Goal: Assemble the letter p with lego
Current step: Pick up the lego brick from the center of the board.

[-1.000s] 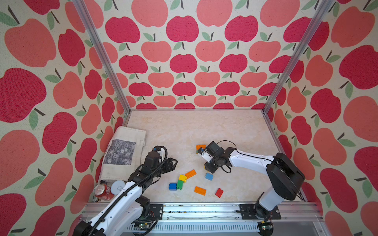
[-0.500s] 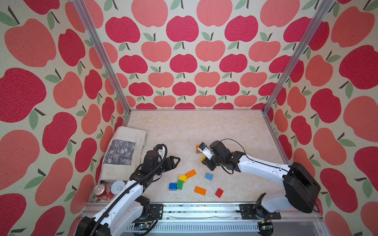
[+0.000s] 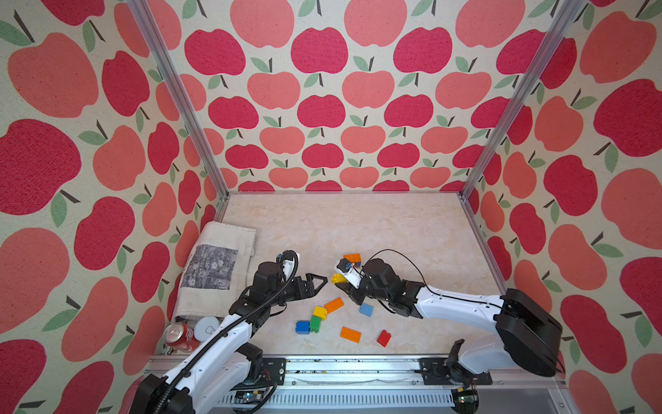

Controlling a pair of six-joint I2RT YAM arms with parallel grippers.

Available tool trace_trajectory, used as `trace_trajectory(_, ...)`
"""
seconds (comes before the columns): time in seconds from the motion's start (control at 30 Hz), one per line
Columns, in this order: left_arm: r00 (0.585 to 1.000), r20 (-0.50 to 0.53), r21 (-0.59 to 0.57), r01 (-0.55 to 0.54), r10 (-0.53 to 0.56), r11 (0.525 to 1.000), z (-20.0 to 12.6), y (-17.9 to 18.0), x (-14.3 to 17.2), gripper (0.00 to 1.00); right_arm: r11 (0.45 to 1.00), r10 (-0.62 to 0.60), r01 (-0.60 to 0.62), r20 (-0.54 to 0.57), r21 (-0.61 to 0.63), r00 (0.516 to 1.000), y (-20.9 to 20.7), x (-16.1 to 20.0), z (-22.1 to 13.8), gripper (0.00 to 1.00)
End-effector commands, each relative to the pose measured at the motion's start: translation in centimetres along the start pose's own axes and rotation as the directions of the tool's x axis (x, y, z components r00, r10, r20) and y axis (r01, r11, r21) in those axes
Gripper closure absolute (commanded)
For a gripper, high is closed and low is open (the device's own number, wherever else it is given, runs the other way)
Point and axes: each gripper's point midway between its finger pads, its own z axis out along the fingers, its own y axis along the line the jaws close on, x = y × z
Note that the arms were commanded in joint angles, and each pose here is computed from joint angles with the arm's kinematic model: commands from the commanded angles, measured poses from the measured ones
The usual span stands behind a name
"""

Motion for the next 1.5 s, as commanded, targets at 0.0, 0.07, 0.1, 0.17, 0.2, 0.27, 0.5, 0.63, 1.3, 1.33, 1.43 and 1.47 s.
trace_trajectory(0.0, 0.999, 0.001, 0.018, -0.054, 0.054, 0.998, 0.0, -1.3, -0.7, 0.00, 0.999, -0.048, 0.048, 0.071, -0.006, 0.996, 0.5, -1.4, 0.1, 0.74)
trace_trajectory(0.07, 0.998, -0.005, 0.023, -0.063, 0.063, 0.998, 0.1, -1.6, -0.6, 0.01, 0.998, -0.063, 0.064, 0.086, -0.016, 0.994, 0.8, -1.7, 0.2, 0.75)
trace_trajectory(0.1, 0.998, -0.008, 0.026, -0.067, 0.067, 0.997, 0.1, -1.7, -0.6, 0.01, 0.997, -0.070, 0.072, 0.093, -0.020, 0.993, 1.0, -1.9, 0.2, 0.75)
trace_trajectory(0.17, 0.997, -0.015, 0.038, -0.077, 0.078, 0.996, 0.2, -2.1, -0.5, 0.03, 0.995, -0.090, 0.093, 0.102, -0.027, 0.991, 1.5, -2.0, 0.4, 0.75)
trace_trajectory(0.2, 0.997, -0.017, 0.040, -0.079, 0.080, 0.996, 0.2, -2.2, -0.5, 0.04, 0.995, -0.097, 0.101, 0.106, -0.029, 0.990, 1.6, -2.0, 0.5, 0.75)
trace_trajectory(0.27, 0.996, -0.022, 0.045, -0.083, 0.084, 0.996, 0.3, -2.4, -0.5, 0.08, 0.993, -0.112, 0.116, 0.115, -0.032, 0.987, 1.9, -2.1, 0.7, 0.75)
trace_trajectory(0.5, 0.997, -0.029, 0.062, -0.071, 0.073, 0.996, 0.6, -2.7, -0.6, 0.25, 0.989, -0.134, 0.142, 0.157, -0.046, 0.979, 2.8, -2.9, 0.9, 0.75)
trace_trajectory(0.63, 0.997, -0.038, 0.072, -0.062, 0.065, 0.995, 0.8, -2.8, -0.5, 0.35, 0.985, -0.143, 0.157, 0.170, -0.069, 0.975, 3.4, -3.0, 1.0, 0.75)
trace_trajectory(1.3, 0.998, -0.054, 0.090, -0.038, 0.043, 0.995, 1.4, -3.1, -0.9, 0.84, 0.983, -0.139, 0.158, 0.185, -0.094, 0.973, 4.2, -3.3, 1.2, 0.72)
trace_trajectory(1.33, 0.998, -0.049, 0.087, -0.040, 0.045, 0.995, 1.4, -3.1, -1.0, 0.85, 0.984, -0.139, 0.156, 0.184, -0.086, 0.973, 4.0, -3.3, 1.2, 0.70)
trace_trajectory(1.43, 0.998, -0.039, 0.042, -0.044, 0.046, 0.998, 1.3, -2.5, -1.4, 0.86, 0.987, -0.138, 0.151, 0.181, -0.056, 0.974, 3.6, -3.2, 0.9, 0.60)
trace_trajectory(1.47, 0.998, -0.032, 0.004, -0.047, 0.047, 0.999, 1.1, -2.0, -1.6, 0.86, 0.988, -0.139, 0.149, 0.182, -0.043, 0.973, 3.3, -3.3, 0.6, 0.57)
